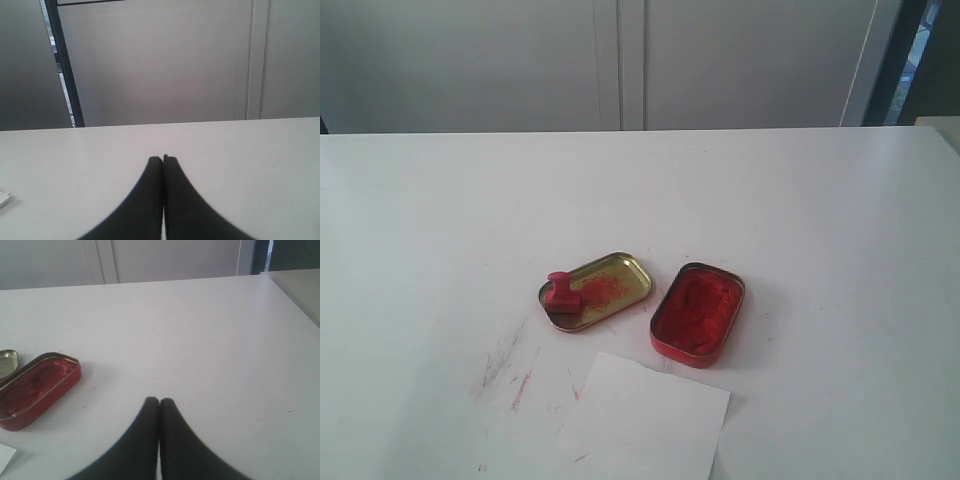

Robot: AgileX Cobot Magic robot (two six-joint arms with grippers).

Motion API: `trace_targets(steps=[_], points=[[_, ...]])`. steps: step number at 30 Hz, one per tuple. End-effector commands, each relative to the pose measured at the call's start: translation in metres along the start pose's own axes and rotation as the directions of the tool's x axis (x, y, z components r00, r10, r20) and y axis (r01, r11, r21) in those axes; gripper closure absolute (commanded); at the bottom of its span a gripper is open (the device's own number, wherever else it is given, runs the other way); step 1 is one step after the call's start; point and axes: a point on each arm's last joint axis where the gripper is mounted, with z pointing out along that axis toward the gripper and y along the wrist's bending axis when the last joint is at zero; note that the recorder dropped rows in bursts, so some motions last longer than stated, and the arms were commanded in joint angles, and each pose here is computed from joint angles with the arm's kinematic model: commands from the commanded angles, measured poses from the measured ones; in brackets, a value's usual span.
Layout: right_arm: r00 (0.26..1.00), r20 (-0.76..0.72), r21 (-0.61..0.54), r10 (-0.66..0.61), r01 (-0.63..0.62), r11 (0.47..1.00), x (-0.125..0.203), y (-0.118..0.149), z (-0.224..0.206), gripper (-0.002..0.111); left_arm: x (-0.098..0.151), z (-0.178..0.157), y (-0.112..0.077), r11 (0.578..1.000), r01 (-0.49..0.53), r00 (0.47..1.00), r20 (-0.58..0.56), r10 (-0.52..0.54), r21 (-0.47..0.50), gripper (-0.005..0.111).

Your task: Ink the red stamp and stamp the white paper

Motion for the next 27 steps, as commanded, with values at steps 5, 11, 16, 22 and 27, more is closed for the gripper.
trace_targets(steps=[5,11,16,22,27], points=[[1.0,0.007,0.005,-0.004,0.004,1.0,0.001,-0.001,0.0,0.108,-0.007,-0.001,0.0,1.0,0.012,1.0,0.005,-0.012,-0.001,0.107],[1.0,0.007,0.005,-0.004,0.004,1.0,0.001,-0.001,0.0,0.108,-0.005,-0.001,0.0,1.0,0.011,1.0,-0.021,-0.011,0.003,0.107],[1.0,0.007,0.005,-0.004,0.004,1.0,0.001,-0.001,0.0,0.108,-0.002,-0.001,-0.001,1.0,0.009,0.998,-0.055,-0.008,0.007,0.107],[1.0,0.007,0.005,-0.004,0.004,1.0,0.001,-0.001,0.0,0.108,0.001,0.004,-0.001,1.0,0.01,0.988,-0.154,-0.007,0.016,0.107],[1.0,0.007,0.005,-0.004,0.004,1.0,0.001,-0.001,0.0,0.108,-0.015,0.021,-0.001,0.999,0.01,0.933,-0.36,0.004,0.037,0.107]])
